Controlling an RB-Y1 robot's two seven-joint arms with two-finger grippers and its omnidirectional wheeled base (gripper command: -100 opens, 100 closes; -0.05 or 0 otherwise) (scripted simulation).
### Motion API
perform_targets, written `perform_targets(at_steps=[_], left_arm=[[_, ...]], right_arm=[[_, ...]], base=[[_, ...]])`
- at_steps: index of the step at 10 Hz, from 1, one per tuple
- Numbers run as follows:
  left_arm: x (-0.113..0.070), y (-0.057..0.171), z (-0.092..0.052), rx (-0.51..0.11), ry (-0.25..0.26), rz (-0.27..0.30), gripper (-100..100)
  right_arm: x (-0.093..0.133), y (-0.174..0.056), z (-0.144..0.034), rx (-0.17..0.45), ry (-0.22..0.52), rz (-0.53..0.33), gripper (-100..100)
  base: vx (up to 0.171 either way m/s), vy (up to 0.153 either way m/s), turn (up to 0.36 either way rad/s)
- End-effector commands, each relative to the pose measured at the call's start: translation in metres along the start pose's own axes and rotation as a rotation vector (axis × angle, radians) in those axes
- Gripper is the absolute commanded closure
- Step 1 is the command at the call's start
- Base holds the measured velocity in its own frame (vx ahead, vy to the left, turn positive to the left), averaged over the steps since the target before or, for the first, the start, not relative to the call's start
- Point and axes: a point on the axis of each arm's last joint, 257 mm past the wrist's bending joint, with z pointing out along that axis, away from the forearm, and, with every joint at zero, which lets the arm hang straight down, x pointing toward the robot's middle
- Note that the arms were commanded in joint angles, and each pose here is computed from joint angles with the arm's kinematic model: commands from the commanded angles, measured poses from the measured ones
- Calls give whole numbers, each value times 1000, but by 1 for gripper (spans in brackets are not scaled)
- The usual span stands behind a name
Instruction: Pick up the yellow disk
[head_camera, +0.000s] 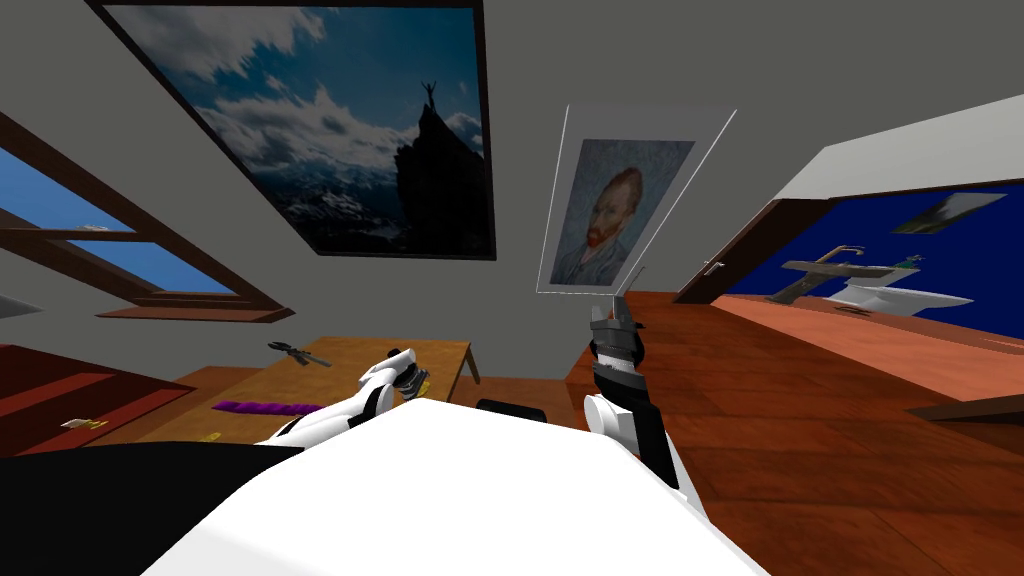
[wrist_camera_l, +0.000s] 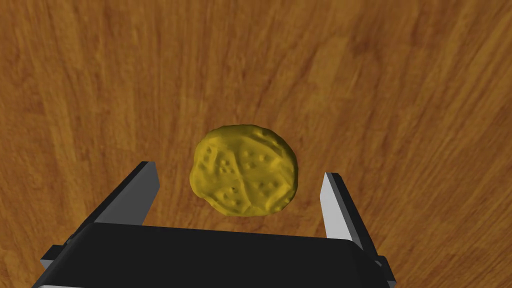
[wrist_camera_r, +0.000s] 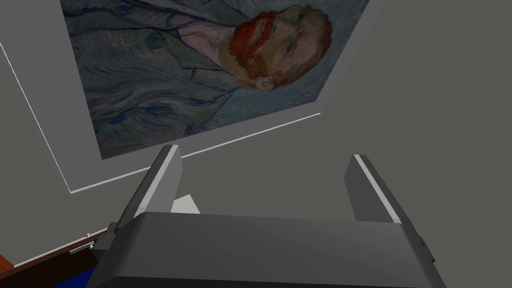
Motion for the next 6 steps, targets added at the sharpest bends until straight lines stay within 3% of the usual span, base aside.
perform_targets(at_steps=[1,2,3,6], left_arm=[[3,0,4,0,0,-1,-100],[2,0,3,-1,1,-2,-100],[2,0,3,0,0,-2,100],[2,1,3,-3,1,-2,100]], right_arm=[[0,0,0,0,0,0,0],[0,0,0,0,0,0,0],[0,0,0,0,0,0,0],[0,0,0,0,0,0,0]], base=[[8,4,26],[0,0,0],[0,0,0],[0,0,0]])
